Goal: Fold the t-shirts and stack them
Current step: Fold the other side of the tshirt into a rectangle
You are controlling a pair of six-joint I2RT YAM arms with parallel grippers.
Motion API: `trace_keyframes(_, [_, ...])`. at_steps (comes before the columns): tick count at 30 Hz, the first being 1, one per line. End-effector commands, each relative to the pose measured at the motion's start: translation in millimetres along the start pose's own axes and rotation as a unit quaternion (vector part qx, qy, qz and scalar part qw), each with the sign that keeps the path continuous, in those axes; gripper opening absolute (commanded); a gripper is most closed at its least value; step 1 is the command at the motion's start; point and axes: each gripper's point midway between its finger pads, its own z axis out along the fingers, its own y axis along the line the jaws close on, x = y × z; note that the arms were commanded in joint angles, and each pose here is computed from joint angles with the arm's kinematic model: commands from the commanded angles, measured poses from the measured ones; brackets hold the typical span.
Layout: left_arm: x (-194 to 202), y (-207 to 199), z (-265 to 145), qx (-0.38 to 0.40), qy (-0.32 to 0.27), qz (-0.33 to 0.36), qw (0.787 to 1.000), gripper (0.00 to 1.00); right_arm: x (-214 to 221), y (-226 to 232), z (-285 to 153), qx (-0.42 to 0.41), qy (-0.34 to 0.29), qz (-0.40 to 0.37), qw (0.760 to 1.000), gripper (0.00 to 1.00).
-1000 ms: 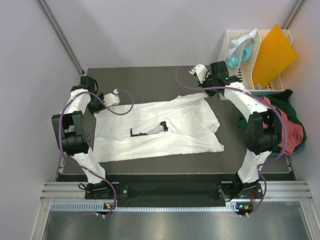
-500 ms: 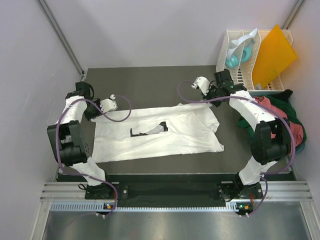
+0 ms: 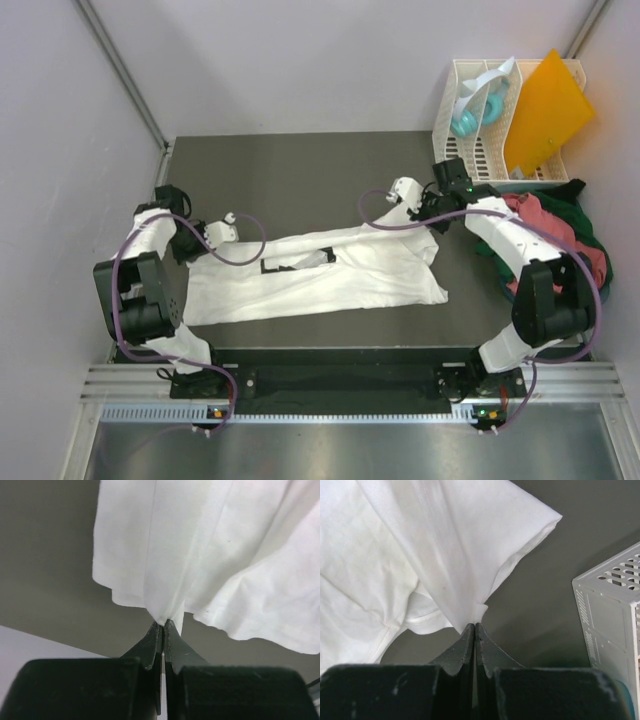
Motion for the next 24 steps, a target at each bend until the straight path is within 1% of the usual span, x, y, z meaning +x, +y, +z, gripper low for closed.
trace_keyframes(1, [2, -10, -8, 0.001, -0.005, 0.006, 1.000, 0.00, 0, 3, -15, 0.004, -0.008, -0.027, 1.000, 0.00])
trace_keyframes(8, [3, -11, -9, 0.000, 0.000, 0.007, 1.000, 0.00, 7, 20, -8, -0.025, 0.004, -0.044, 0.999, 0.00])
trace_keyframes(13, [4, -2, -15, -0.012, 0.003, 0.009, 1.000, 0.00, 6, 34, 2, -0.048, 0.009, -0.061, 0.997, 0.00])
trace_keyframes(24, [1, -7, -26, -0.006, -0.005, 0.008, 1.000, 0.00, 8, 43, 3, -0.064, 0.017, -0.085, 0.994, 0.00])
